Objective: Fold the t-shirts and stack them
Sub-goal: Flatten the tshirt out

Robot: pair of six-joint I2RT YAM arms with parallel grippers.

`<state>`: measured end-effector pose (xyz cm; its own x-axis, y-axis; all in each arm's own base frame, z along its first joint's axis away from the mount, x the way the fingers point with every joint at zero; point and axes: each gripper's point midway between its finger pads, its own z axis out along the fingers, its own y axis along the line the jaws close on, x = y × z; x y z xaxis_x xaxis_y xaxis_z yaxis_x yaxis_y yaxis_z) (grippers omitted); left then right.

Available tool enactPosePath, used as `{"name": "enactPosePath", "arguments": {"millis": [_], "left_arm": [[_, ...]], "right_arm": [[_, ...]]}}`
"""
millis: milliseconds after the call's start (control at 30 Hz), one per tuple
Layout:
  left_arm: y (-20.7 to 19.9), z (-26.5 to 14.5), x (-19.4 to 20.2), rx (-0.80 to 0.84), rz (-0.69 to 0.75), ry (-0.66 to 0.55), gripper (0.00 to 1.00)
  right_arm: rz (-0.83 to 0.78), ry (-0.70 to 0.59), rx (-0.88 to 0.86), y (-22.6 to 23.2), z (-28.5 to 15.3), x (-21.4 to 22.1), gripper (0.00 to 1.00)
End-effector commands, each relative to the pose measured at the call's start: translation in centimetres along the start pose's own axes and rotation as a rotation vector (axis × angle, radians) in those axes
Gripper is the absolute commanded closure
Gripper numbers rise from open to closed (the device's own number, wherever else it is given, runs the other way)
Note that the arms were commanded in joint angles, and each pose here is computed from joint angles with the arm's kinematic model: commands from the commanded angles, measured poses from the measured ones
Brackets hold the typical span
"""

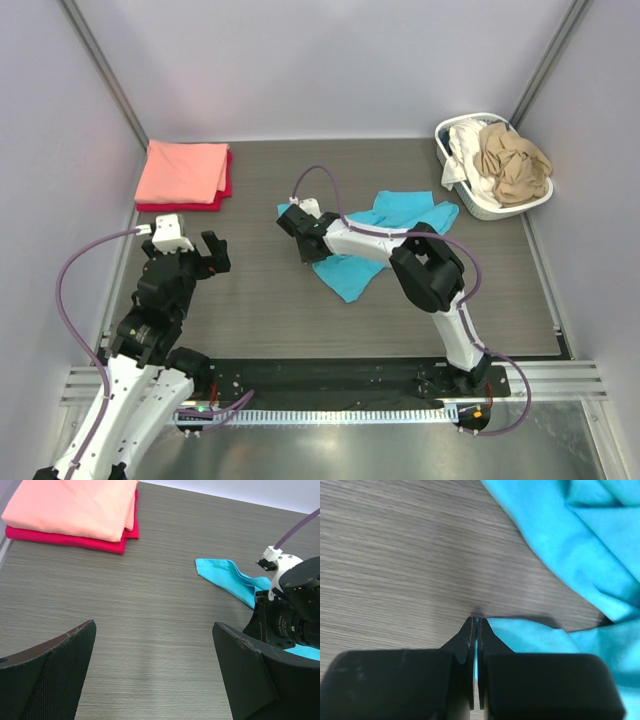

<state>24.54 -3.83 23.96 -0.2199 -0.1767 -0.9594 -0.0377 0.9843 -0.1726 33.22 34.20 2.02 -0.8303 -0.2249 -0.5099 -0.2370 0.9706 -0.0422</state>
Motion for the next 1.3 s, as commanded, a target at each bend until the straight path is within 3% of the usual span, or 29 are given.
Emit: {"name": "enactPosePath", "arguments": {"millis": [0, 167, 267, 400, 433, 567, 667, 933, 1267], "left_arm": [[-0.4, -0.4, -1.9, 0.016, 0.0, -0.044, 0.0], [-0.2, -0.2, -2.0, -0.003, -0.002, -0.039, 0.0], [-1.0, 0.4, -2.5, 0.002, -0.048, -0.016, 0.0], [-2.7, 2.6, -2.3, 0.014, -0.068, 0.085, 0.0], [-3.2, 3.1, -2.2, 0.025, -0.07, 0.106, 0.0], [-5.4, 6.8, -0.7, 0.034, -0.102, 0.219, 0.0], [-6.8, 10.1, 0.6, 0.034, -0.136, 0.263, 0.0], [-9.5, 18.4, 8.7, 0.028, -0.151, 0.456, 0.0], [-13.1, 23.2, 13.7, 0.08, -0.139, 0.547, 0.02]], "right_arm": [[-0.048, 0.118, 0.124, -3.7, 0.9, 4.8, 0.99], [-0.021, 0.004, 0.105, -4.6, -3.3, 0.5, 0.99], [0.041, -0.15, 0.091, -6.6, -10.0, -4.7, 0.99], [0.181, -0.375, 0.205, -14.1, -19.4, -9.1, 0.99], [0.246, -0.465, 0.195, -16.5, -23.5, -9.7, 0.99], [0.446, -0.611, 0.345, -26.6, -29.9, -7.4, 0.99], [0.523, -0.696, 0.449, -31.0, -33.3, -5.1, 0.99], [0.535, -0.646, 0.597, -34.3, -32.4, -2.8, 0.99], [0.543, -0.601, 0.563, -34.7, -29.5, -3.7, 0.99]]}}
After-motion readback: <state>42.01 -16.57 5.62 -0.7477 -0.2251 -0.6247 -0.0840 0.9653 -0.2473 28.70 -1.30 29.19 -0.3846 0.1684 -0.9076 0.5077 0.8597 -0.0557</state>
